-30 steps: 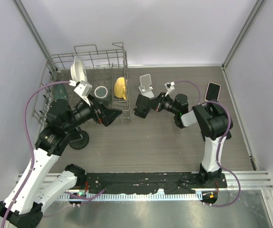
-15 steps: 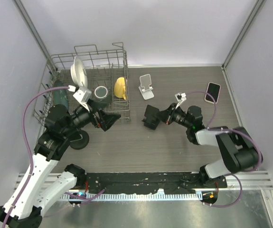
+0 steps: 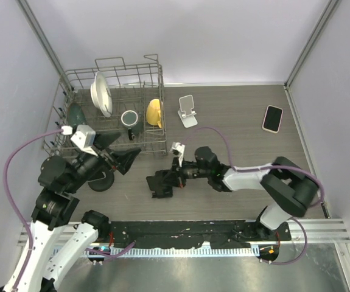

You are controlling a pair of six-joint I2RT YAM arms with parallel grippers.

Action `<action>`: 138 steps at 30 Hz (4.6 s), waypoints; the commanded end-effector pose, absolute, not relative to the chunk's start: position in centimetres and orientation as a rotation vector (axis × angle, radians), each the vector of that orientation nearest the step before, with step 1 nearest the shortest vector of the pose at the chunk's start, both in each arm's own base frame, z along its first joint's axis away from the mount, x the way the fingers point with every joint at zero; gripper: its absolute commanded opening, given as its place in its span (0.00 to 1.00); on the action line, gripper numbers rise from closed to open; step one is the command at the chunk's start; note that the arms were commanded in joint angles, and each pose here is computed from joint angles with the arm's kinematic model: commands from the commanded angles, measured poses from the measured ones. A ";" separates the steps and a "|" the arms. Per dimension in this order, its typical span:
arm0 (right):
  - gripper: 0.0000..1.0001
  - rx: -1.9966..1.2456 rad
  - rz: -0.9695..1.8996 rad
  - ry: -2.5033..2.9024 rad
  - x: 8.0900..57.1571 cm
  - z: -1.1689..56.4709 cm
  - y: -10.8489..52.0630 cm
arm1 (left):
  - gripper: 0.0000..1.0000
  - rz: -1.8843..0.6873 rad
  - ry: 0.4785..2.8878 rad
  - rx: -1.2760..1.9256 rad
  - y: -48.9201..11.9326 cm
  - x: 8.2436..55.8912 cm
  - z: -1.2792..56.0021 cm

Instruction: Place the phone on the phone stand

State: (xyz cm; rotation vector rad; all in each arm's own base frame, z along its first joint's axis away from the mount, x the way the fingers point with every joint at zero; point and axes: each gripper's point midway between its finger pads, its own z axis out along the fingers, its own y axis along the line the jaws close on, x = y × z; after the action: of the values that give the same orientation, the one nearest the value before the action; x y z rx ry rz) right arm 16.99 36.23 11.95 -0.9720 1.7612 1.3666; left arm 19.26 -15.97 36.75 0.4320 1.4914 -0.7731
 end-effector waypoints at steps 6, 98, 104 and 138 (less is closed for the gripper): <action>0.01 -1.044 1.394 1.441 19.9 17.5 46.0 | 1.00 -0.673 1.346 0.371 -13.5 18.5 39.8; 0.40 -0.637 1.027 1.769 26.7 14.7 44.3 | 1.00 -0.743 1.335 0.428 -14.6 17.6 39.7; 0.52 -0.482 0.800 1.974 25.6 14.1 37.4 | 1.00 -0.743 1.361 0.417 -14.9 18.4 39.1; 0.91 1.603 -0.124 2.126 24.5 5.7 -10.6 | 1.00 -0.800 1.436 0.503 -18.1 17.7 36.6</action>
State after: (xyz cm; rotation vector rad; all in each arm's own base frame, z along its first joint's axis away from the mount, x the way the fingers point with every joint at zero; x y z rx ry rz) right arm 25.22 -10.01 5.81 1.5030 2.2100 -0.2096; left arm 17.44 -17.59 36.46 0.4837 1.4423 -0.8127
